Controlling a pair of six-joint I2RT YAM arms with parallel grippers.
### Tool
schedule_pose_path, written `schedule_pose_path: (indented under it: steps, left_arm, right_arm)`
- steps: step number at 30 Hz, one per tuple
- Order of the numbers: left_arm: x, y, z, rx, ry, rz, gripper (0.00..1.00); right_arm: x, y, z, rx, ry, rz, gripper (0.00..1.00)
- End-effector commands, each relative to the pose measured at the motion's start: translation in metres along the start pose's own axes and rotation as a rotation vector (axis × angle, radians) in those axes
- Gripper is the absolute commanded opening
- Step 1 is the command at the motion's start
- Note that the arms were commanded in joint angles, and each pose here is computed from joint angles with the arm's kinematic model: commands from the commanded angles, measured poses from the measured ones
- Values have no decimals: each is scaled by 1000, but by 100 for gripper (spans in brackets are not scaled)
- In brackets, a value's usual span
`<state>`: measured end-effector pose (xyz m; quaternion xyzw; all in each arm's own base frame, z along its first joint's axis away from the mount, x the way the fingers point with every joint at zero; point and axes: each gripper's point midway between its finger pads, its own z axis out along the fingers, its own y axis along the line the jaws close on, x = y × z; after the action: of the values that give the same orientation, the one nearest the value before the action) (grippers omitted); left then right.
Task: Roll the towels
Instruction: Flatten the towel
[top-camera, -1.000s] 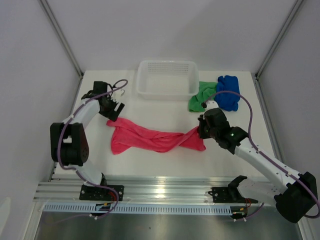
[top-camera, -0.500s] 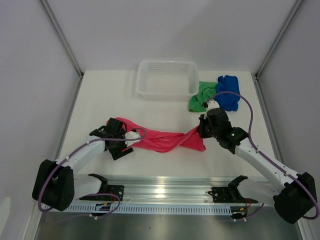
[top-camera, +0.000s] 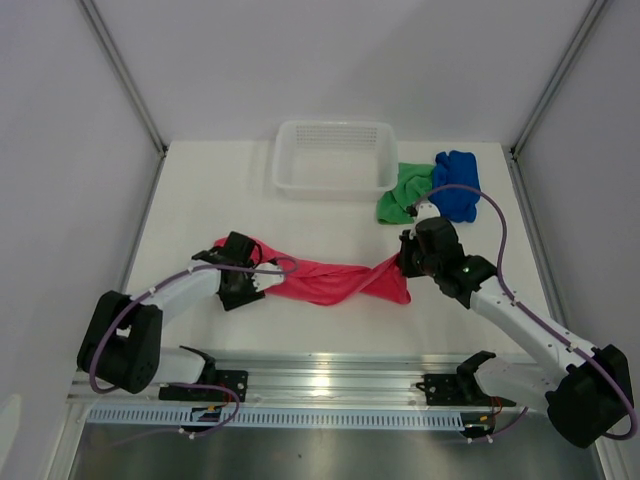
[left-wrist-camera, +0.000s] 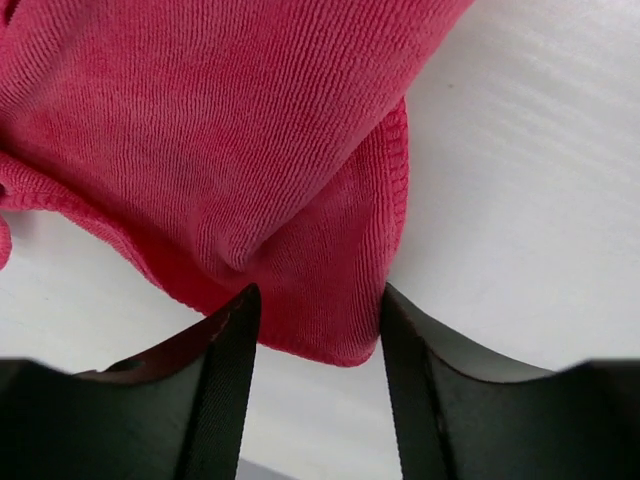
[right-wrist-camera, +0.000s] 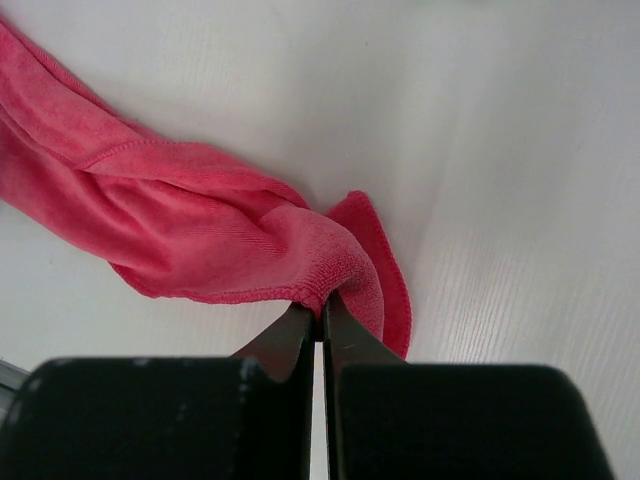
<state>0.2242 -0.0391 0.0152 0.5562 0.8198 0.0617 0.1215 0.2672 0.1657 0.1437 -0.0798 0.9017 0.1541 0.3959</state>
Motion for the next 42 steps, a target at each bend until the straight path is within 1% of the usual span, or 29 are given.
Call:
schedule_pose_path:
  steps: [1,2,4,5,8,9,11,12,13,14,15,16,17,18,21,22,26,28,29,31,32,33,34,35,36,37,38,42]
  left_arm:
    - [19,-14,18,51,96,23,53]
    - [21,-17,21,69,112,19,36]
    - [21,-15,22,57,118,-7,9]
    - [19,-9,19,25,107,-21,1]
    - [15,10,3,-56,55,-95,1]
    - [8,25,-19,-127,-8,-130,1]
    - [3,43,-52,-194,-104,-201,1]
    - [-1,53,-87,-255,-177,-222,1]
    - [-2,55,-102,-265,-227,-248,1]
    - [0,57,-118,-291,-246,-252,1]
    - [-7,63,-155,-353,-328,-251,1]
    - [-5,65,-167,-382,-347,-259,1]
    - [-6,69,-186,-423,-377,-256,1]
    - [-5,70,-205,-467,-405,-259,1]
    - [-3,80,-233,-548,-443,-297,1]
    - [-3,86,-247,-584,-462,-311,1]
    - [-6,104,-257,-628,-488,-356,1]
    - [-9,117,-262,-655,-502,-371,1]
    - [-11,123,-257,-645,-494,-387,1]
    - [-13,138,-263,-670,-506,-410,1]
    - [-16,148,-257,-665,-506,-431,1]
    - [-18,154,-259,-672,-511,-444,1]
    - [-17,160,-259,-679,-511,-458,1]
    - [-21,171,-261,-688,-524,-469,1]
    - [-23,175,-260,-689,-529,-475,1]
    - [-25,179,-259,-690,-533,-476,1]
    - [-28,186,-266,-713,-551,-477,0]
    - [-34,200,-267,-728,-562,-462,1]
  right_arm:
    - [-14,0,-4,-10,-48,-6,0]
    - [-15,0,-6,-10,-53,-11,0]
    - [-19,-3,-9,0,-54,-7,0]
    - [-22,-4,-11,5,-59,-11,0]
    - [-36,-11,-28,43,-86,-24,0]
    - [-41,-12,-34,51,-98,-27,0]
    - [-56,-11,-56,52,-141,-34,0]
    - [-61,-11,-64,54,-157,-44,0]
    - [-63,-12,-75,58,-166,-46,0]
    - [-75,-12,-87,63,-200,-46,0]
    - [-77,-13,-96,72,-203,-51,0]
    - [-82,-14,-103,78,-218,-51,0]
    - [-95,-13,-117,78,-260,-47,0]
    - [-96,-13,-123,82,-262,-52,0]
    - [-115,-13,-148,91,-320,-48,0]
    - [-116,-14,-152,97,-321,-58,0]
    - [-131,-19,-162,136,-358,-80,0]
    - [-138,-21,-154,150,-349,-90,0]
    - [-141,-22,-149,157,-346,-105,0]
    - [-151,-25,-132,161,-331,-110,0]
    - [-155,-28,-125,163,-326,-124,0]
    - [-163,-37,-111,181,-320,-114,0]
    - [-166,-38,-104,166,-314,-114,0]
    - [-171,-42,-99,173,-315,-115,0]
    - [-179,-46,-95,179,-329,-113,0]
    - [-183,-55,-85,198,-317,-109,0]
    - [-191,-56,-84,200,-332,-116,0]
    - [-215,-62,-80,221,-381,-177,0]
